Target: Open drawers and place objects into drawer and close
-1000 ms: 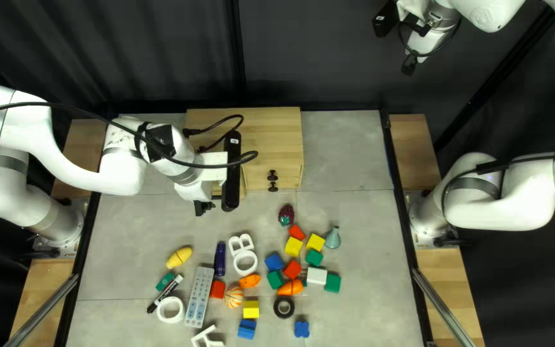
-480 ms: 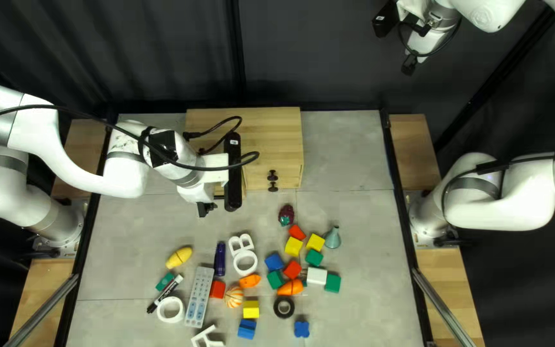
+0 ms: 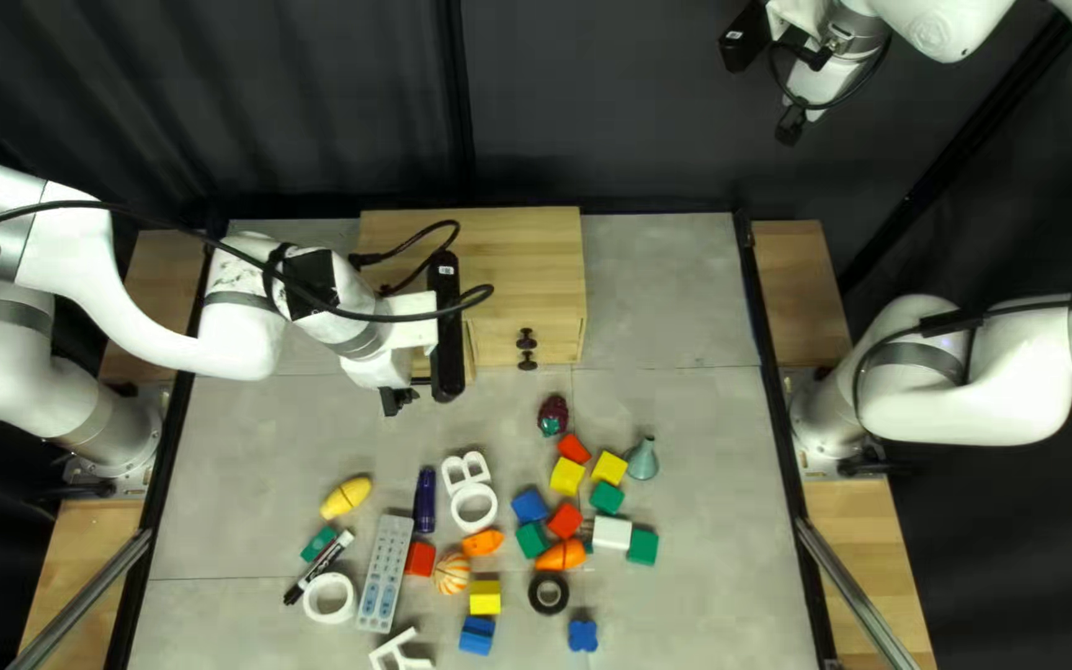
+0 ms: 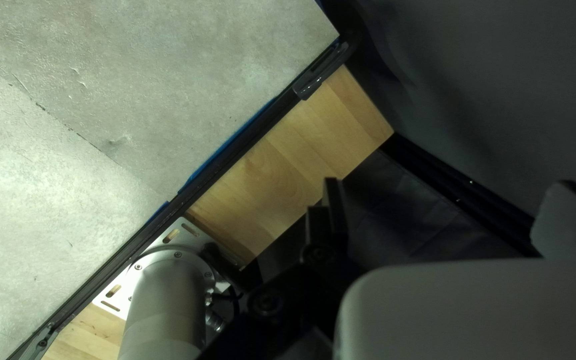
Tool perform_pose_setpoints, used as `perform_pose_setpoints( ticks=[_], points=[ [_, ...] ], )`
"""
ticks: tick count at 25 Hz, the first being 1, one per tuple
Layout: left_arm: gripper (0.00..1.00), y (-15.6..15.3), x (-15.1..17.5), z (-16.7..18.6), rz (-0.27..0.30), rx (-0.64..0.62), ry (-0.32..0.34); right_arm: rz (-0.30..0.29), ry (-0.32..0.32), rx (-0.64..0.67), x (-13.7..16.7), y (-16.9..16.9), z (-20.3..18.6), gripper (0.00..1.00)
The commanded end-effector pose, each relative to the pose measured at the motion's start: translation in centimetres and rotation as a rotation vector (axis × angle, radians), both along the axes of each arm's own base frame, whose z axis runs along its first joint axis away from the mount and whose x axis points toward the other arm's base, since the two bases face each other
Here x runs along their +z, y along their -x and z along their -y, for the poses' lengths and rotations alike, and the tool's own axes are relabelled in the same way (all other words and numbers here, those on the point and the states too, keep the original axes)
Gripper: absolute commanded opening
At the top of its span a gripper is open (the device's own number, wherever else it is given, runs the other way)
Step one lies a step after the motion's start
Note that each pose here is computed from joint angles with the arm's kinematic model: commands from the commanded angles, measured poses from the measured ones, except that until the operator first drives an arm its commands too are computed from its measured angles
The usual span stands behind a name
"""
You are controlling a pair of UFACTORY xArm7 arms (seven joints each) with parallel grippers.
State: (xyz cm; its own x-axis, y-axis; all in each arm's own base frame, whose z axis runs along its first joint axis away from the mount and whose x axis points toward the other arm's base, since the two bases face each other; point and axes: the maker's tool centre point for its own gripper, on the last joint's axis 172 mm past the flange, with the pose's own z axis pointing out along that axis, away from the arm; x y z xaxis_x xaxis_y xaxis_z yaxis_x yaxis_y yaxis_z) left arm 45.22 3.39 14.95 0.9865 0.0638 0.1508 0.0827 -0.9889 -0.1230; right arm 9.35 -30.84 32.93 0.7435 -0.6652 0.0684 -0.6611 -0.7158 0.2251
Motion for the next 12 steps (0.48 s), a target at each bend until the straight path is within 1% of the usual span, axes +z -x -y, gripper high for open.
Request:
perform_pose_setpoints(
  ticks=[1,12],
  points=[
    [1.00,-0.07,-0.10,-0.12,0.003,0.010,0.000,0.000,0.000,0.000,0.00,0.00,0.00,1.00],
    [1.00,-0.24,-0.70,-0.34,0.008,0.026,0.011,0.000,0.000,0.000,0.00,0.00,0.00,1.00]
  ],
)
